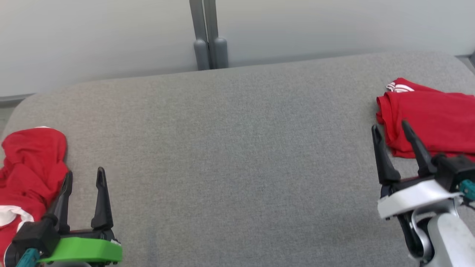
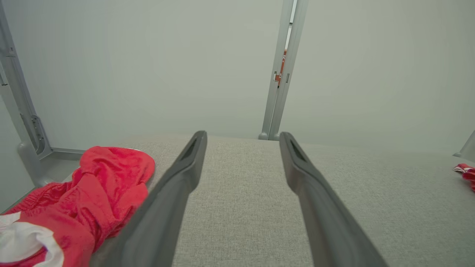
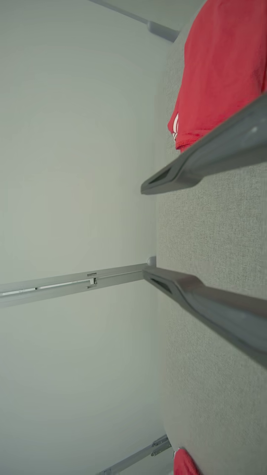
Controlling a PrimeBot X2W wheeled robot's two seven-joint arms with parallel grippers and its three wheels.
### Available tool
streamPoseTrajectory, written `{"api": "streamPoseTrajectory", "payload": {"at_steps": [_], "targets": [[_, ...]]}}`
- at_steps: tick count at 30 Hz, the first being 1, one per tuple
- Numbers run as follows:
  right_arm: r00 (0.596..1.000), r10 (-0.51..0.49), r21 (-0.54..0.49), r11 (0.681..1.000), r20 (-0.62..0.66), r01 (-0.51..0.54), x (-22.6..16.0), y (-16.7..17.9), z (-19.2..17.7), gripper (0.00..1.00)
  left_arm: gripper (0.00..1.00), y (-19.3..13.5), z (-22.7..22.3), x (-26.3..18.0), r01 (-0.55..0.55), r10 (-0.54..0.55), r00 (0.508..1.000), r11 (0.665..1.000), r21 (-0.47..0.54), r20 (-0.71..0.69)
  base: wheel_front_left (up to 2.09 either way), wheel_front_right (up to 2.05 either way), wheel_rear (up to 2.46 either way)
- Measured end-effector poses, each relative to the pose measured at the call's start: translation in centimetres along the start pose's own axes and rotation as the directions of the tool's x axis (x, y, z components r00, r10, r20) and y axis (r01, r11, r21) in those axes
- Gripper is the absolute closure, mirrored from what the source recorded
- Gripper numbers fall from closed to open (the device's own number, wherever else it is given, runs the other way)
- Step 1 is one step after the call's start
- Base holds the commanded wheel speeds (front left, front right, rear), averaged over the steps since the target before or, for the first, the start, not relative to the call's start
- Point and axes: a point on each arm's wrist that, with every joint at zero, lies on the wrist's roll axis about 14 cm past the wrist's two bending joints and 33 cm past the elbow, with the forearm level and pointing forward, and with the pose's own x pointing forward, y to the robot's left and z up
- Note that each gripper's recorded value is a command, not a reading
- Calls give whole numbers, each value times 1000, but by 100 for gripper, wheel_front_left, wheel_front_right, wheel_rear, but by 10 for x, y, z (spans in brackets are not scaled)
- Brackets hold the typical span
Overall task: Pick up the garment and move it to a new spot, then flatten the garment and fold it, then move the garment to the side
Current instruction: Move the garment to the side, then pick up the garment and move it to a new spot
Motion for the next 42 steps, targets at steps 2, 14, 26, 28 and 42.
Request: {"api": "streamPoseTrajectory", "payload": {"at_steps": [2,14,26,28,42], "targets": [[1000,9,12,1000,1,-9,-8,8,1,0,0,5,3,-8,-15,15,1000,1000,8,6,0,0,0],[1000,28,34,999,-14,-27,-25,29,-4,0,0,2,12,-23,-25,24,999,1000,17,39,0,0,0],[999,40,52,998,-34,-38,-24,38,-12,0,0,0,7,-21,-15,14,999,1000,15,30,0,0,0],[998,46,59,997,-43,-44,-22,41,-15,0,0,0,6,-18,-13,13,1000,1000,16,28,0,0,0],[992,107,80,992,-68,-101,-9,60,-27,0,0,14,7,-14,-53,52,998,998,25,31,0,0,0]]}}
